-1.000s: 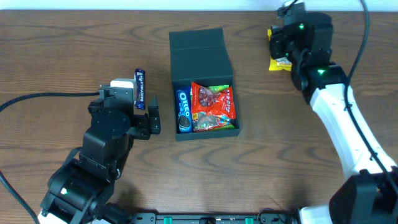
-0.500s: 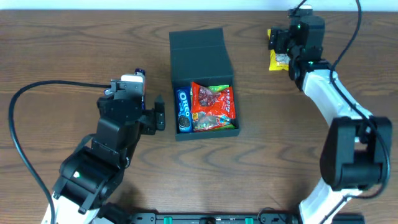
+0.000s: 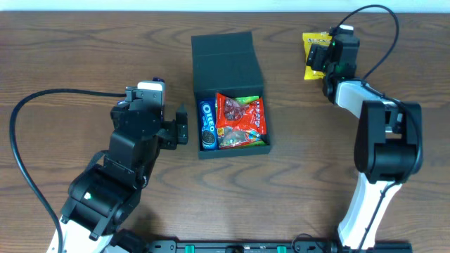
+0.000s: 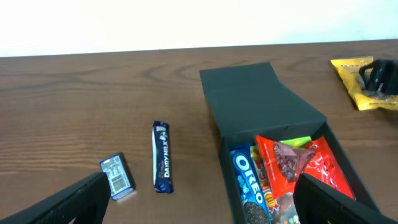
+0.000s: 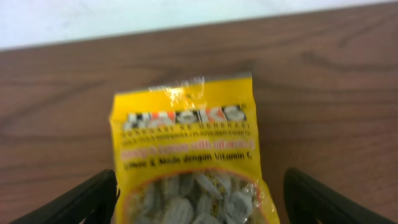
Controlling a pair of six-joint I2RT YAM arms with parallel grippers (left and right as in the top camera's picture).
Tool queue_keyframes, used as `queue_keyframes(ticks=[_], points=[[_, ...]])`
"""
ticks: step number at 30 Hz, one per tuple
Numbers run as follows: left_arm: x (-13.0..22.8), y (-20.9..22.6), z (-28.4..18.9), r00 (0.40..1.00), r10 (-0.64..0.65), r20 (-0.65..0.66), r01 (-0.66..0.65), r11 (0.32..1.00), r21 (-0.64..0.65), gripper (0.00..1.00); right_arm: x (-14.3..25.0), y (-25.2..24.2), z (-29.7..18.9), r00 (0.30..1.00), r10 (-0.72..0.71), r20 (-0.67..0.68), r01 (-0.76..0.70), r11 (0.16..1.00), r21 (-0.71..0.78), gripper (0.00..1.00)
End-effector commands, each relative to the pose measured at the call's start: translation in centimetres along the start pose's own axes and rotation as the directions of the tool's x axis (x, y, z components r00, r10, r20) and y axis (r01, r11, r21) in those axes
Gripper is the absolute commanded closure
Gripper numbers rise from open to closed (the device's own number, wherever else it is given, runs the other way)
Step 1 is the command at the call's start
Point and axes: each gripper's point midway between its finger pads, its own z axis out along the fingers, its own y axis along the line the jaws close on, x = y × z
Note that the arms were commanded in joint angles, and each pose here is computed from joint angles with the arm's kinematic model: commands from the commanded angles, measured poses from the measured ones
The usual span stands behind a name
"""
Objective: Pack container
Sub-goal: 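Move the right gripper to the yellow Hacks bag and grasp it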
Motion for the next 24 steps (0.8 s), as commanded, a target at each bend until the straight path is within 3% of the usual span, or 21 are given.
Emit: queue_keyframes(ticks=[1,4,8,13,18,24], points=[[-1.2,0.3,-0.3,0.999,-0.005,0.035,0.006,1.0,-0.016,0.05,2.0,-0.9,1.1,0.999,0.015,-0.03,-0.014,0.999,0.033,0.2],[-1.4,0.3,-0.3,0.999,-0.008,0.042,0.008,1.0,-0.015,0.05,3.6,-1.1,1.8,0.998,0.012,-0.063,-0.01,0.999,0.042,0.27],[-1.4,0.2,-0.3,0.999,-0.009,0.046,0.01,1.0,-0.014,0.05,4.1,-1.1,1.9,0.996,0.059,-0.074,-0.056,0.997,0.046,0.46],[-1.4,0.2,-0.3,0.999,-0.009,0.046,0.01,1.0,-0.014,0.05,3.9,-0.8,1.7,0.991,0.107,-0.074,-0.105,0.994,0.033,0.78],[-1.4,0.3,-0.3,0.999,-0.009,0.045,0.009,1.0,-0.014,0.05,1.7,0.0,0.1,0.993,0.102,-0.059,-0.101,0.995,0.016,0.86],[-1.4,0.3,-0.3,0.999,-0.008,0.045,0.009,1.0,-0.014,0.05,-3.7,2.3,-3.8,0.996,0.086,-0.002,-0.085,0.991,-0.102,0.94]])
